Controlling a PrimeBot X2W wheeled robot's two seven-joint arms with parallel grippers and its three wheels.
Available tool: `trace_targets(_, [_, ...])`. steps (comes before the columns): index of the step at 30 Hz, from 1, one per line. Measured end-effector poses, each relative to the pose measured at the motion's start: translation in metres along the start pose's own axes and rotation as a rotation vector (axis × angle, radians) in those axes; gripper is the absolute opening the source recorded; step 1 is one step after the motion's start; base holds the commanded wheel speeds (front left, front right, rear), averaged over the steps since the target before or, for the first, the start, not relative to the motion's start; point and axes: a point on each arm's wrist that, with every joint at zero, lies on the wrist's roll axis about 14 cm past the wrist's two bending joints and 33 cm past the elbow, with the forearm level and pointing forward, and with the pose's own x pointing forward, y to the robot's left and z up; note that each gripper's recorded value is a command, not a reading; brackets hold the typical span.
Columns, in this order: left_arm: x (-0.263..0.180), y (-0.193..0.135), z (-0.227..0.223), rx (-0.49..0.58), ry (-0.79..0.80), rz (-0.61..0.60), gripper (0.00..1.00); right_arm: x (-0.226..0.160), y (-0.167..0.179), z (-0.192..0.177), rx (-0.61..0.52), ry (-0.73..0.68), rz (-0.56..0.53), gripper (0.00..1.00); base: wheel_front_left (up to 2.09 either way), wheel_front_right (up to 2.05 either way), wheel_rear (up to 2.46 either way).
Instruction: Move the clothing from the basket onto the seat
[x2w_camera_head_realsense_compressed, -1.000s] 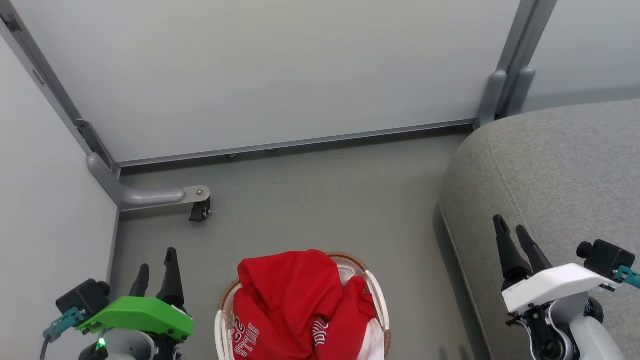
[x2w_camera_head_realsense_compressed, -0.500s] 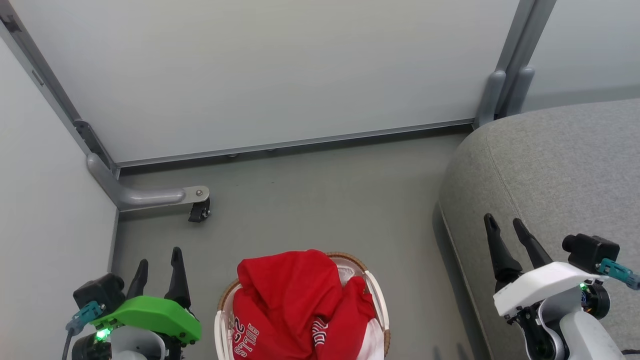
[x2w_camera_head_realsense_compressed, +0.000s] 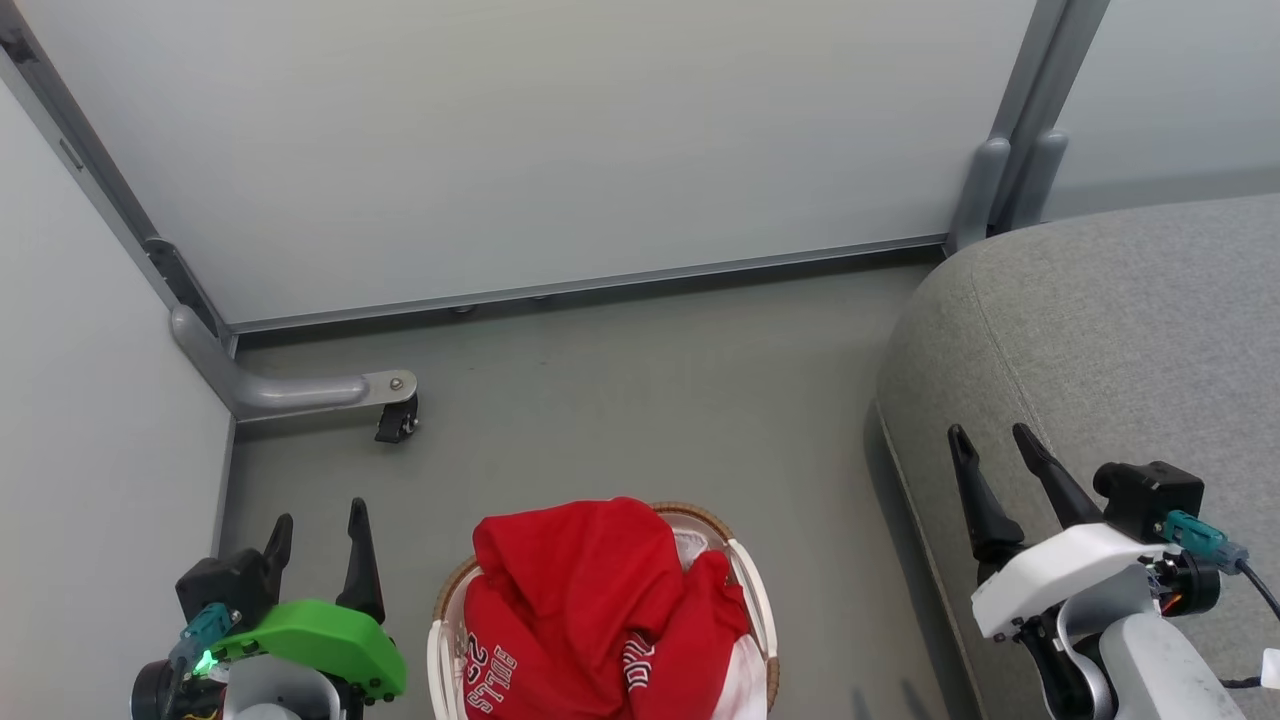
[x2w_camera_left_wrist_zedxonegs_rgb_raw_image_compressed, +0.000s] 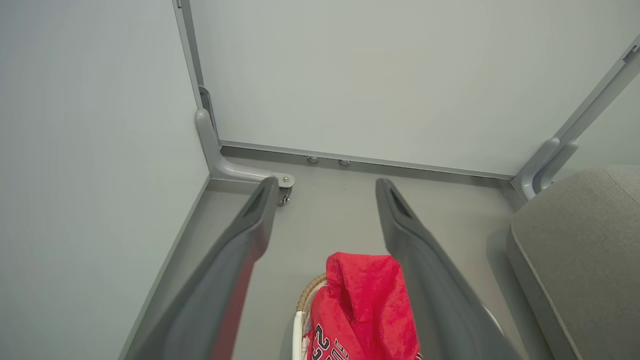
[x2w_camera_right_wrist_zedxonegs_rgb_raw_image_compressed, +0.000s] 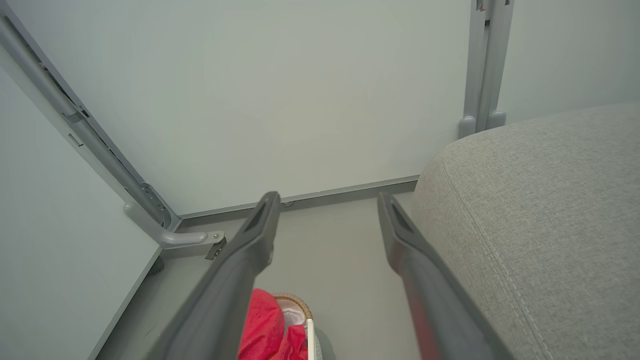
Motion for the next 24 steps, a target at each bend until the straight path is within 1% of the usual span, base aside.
trace_targets(11, [0.0006,-0.0004,0.0,0.11,-0.017,-0.008,1.0,0.0014,0.0011,0.0003,-0.12,-0.005,0.02,1.0,0.0,0.0,0.0])
trace_targets(16, [0.0012,0.0027,0.005,0.122,-0.04,0.002,1.0,0.0019,0.0029,-0.0007,-0.168,-0.006,0.031,1.0,0.0,0.0,0.0])
trace_targets(24, [0.0031,-0.0019,0.0069,0.181,-0.059,-0.021,1.0,0.0043,0.004,-0.0003,-0.238,-0.012,0.043,1.0,0.0,0.0,0.0])
